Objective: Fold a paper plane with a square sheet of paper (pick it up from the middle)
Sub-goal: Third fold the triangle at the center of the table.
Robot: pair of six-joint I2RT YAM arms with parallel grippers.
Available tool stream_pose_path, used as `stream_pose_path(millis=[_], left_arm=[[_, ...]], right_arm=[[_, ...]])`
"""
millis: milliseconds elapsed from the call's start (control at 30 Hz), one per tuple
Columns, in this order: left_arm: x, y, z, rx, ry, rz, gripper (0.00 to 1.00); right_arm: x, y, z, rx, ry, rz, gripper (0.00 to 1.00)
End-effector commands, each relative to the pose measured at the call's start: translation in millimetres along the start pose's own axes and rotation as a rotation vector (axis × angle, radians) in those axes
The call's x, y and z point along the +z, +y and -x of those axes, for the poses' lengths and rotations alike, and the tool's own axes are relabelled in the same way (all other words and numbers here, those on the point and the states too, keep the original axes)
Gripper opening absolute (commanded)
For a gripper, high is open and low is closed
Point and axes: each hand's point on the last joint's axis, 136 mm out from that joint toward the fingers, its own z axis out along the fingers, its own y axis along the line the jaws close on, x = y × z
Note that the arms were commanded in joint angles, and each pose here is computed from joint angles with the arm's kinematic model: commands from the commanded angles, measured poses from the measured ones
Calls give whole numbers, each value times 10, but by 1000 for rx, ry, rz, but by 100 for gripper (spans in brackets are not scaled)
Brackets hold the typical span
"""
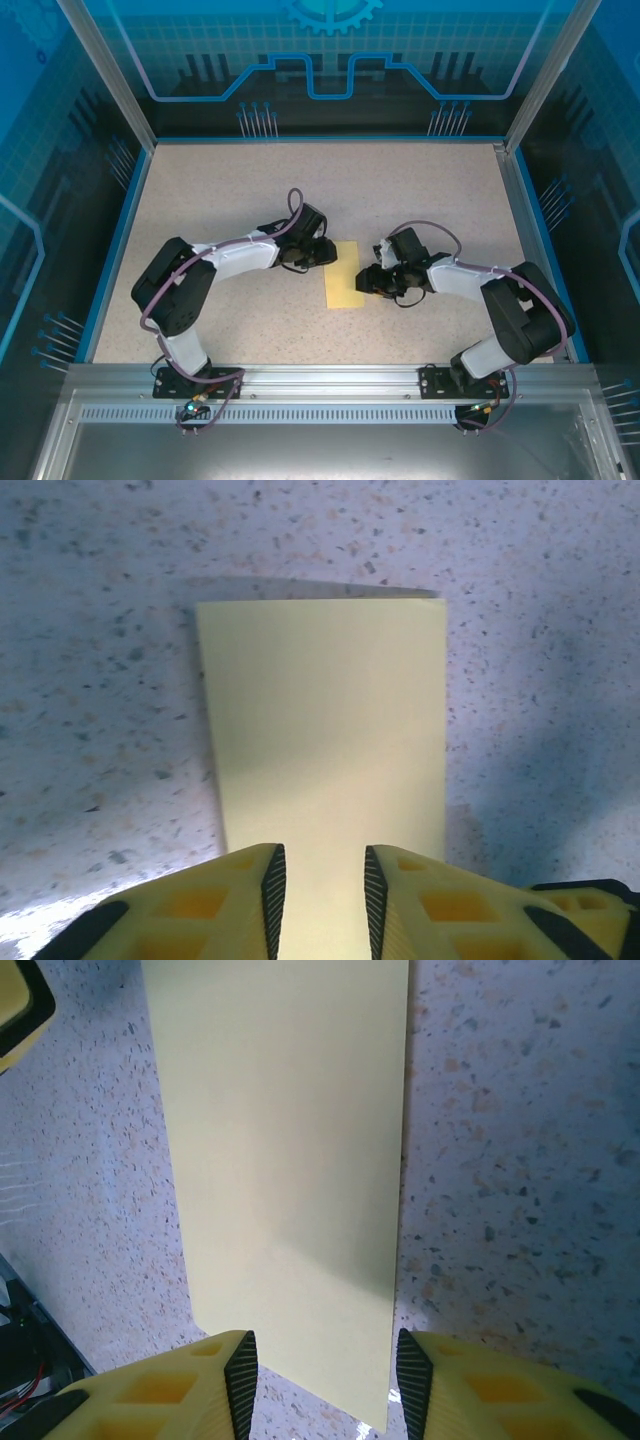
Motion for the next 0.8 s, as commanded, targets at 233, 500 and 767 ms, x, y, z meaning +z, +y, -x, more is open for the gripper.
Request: stream_pose_path(millis=[233,500,767], left_arm=[[264,122,-23,21,44,56,27],[333,258,-103,22,67,91,27],[349,289,-132,20,76,96,27]], right_arm=[[25,48,8,16,5,32,45],[76,-9,-20,30,23,20,46],[104,61,-10,32,35,62,46]])
